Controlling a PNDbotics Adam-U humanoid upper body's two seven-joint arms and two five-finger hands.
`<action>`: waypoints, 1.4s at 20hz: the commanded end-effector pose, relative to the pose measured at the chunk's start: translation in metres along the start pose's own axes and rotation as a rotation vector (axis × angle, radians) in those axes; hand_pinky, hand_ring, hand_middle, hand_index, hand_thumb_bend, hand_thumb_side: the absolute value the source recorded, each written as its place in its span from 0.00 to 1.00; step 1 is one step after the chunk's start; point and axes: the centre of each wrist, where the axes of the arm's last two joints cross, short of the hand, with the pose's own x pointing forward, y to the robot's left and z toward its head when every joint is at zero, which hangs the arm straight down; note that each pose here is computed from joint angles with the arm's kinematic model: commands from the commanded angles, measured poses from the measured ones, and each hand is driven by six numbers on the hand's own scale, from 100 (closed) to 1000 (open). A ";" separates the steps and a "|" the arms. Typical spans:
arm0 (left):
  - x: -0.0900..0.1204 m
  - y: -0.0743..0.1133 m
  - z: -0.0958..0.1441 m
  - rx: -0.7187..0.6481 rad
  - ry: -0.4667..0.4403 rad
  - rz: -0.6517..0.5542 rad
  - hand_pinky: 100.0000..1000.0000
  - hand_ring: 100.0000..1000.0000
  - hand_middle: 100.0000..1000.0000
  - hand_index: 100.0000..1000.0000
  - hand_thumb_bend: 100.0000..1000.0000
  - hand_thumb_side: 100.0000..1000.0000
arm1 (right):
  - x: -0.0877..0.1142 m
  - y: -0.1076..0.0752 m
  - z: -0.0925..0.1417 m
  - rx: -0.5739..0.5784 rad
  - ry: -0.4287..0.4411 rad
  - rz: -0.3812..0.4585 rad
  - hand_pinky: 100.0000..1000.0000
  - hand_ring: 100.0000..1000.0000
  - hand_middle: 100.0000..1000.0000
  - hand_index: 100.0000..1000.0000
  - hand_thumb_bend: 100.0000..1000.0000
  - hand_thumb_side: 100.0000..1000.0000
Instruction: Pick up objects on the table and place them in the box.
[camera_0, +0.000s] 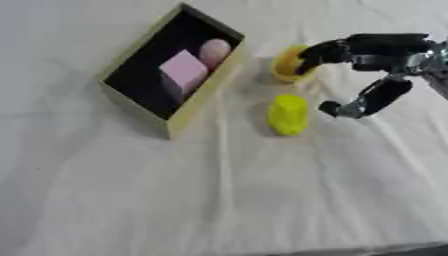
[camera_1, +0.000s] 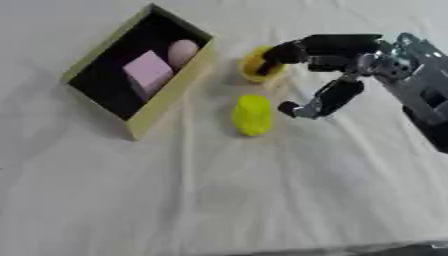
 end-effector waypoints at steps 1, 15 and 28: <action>0.006 0.002 -0.004 -0.006 -0.027 -0.001 0.71 0.71 0.69 0.89 0.15 0.45 | 0.013 -0.016 0.005 -0.028 -0.015 0.037 0.92 0.98 0.78 0.90 0.10 0.35; 0.005 -0.001 -0.002 -0.014 -0.012 0.018 0.71 0.71 0.69 0.88 0.13 0.47 | 0.019 -0.005 -0.023 0.036 0.033 0.075 0.92 0.99 0.82 0.90 0.16 0.38; 0.004 -0.003 0.001 -0.034 0.000 0.035 0.71 0.73 0.70 0.89 0.11 0.49 | 0.014 0.012 -0.028 0.037 0.059 0.086 0.91 0.99 0.81 0.90 0.14 0.37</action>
